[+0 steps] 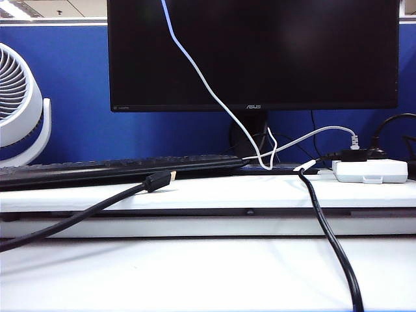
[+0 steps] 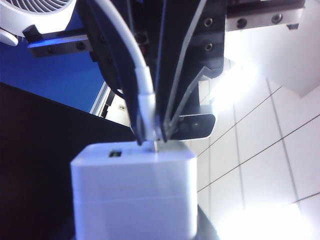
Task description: Pick up the Type-C charging cable and the charging base, insert one end of the Type-C charger into the corresponding slot on the base, and finally place the plugged-in charger back on the table.
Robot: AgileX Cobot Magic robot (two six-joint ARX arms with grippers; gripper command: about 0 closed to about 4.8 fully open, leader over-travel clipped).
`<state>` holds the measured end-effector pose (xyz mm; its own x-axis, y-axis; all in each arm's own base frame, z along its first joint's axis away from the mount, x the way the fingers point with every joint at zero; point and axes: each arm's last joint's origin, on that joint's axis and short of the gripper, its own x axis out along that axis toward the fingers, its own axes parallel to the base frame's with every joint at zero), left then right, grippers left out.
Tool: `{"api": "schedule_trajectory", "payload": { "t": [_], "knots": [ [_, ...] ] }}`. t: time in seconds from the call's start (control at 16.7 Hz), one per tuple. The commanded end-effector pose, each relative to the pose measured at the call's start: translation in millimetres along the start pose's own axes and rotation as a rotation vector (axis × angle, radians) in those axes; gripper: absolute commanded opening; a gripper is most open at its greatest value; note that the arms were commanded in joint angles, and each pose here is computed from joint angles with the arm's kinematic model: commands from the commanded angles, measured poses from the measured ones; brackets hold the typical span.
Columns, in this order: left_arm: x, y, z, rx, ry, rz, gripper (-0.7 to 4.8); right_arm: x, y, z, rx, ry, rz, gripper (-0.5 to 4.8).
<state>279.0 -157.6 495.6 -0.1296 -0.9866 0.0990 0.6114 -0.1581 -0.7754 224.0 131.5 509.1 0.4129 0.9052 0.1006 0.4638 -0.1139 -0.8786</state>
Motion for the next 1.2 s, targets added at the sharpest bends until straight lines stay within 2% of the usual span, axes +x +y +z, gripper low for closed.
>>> {"api": "schedule_trajectory", "payload": {
  "t": [0.06,0.3,0.36,0.54,0.72,0.84,1.08,1.2],
  "knots": [
    [1,-5.6,0,0.036,-0.008,-0.011,0.16,3,1,2,-0.060,-0.078,-0.031,0.53],
    [1,-6.1,1,0.046,-0.009,-0.014,-0.03,4,2,3,-0.049,-0.110,-0.038,0.53],
    [1,-6.4,2,0.057,-0.029,-0.011,-0.03,7,4,4,-0.080,-0.118,-0.041,0.52],
    [2,-2.4,2,0.054,-0.028,-0.009,-0.03,7,6,7,0.005,-0.169,-0.029,0.53],
    [2,-2.4,3,0.051,-0.028,-0.009,-0.03,7,7,9,0.008,-0.236,-0.050,0.53],
    [2,-2.4,2,0.050,-0.027,-0.009,-0.03,7,8,9,-0.034,-0.235,-0.048,0.53],
    [2,-2.4,2,0.051,-0.028,-0.009,-0.03,7,13,13,0.015,-0.268,-0.010,0.53],
    [2,-2.2,3,0.051,-0.027,-0.009,-0.03,6,14,15,0.042,-0.324,-0.015,0.53]
  ]
}}
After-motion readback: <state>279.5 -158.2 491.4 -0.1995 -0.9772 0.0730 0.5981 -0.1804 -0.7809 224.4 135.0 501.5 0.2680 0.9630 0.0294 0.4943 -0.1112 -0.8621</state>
